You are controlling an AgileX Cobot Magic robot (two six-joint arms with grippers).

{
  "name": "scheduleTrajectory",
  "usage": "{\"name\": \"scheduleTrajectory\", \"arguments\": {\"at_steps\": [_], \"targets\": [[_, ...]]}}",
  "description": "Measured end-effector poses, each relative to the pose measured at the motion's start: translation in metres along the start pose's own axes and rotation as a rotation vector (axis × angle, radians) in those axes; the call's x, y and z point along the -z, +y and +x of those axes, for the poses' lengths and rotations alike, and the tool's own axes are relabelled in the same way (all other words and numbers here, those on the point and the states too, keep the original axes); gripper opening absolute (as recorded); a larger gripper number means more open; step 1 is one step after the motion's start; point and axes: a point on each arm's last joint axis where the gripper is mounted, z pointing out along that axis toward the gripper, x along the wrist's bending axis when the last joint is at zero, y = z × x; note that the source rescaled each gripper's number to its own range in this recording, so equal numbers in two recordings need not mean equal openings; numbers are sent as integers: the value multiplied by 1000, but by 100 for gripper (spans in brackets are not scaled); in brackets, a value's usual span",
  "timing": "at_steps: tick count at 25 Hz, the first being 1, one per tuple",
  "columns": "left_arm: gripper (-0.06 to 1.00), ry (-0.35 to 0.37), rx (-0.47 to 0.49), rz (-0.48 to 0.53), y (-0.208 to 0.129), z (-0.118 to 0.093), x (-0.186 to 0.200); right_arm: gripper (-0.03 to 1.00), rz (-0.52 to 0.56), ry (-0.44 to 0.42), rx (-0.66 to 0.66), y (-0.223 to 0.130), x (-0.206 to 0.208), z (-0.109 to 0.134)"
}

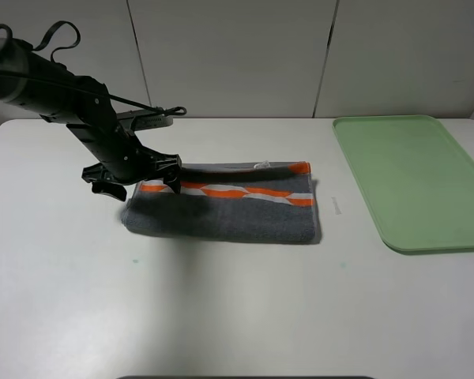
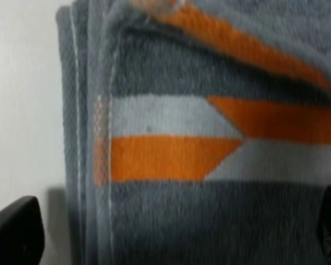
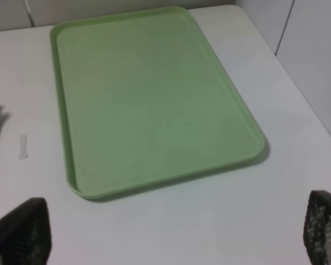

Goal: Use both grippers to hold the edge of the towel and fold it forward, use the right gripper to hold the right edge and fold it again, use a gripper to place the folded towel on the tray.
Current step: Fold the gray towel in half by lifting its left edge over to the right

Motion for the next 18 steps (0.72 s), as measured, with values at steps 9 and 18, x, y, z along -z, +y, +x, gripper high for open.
{"name": "scheduleTrajectory", "arguments": {"at_steps": [9, 18], "targets": [[99, 2, 44, 1, 1, 0, -10, 100, 0, 0, 0, 0, 0, 0], [74, 17, 41, 46, -3, 2, -10, 100, 0, 0, 0, 0, 0, 0]]}}
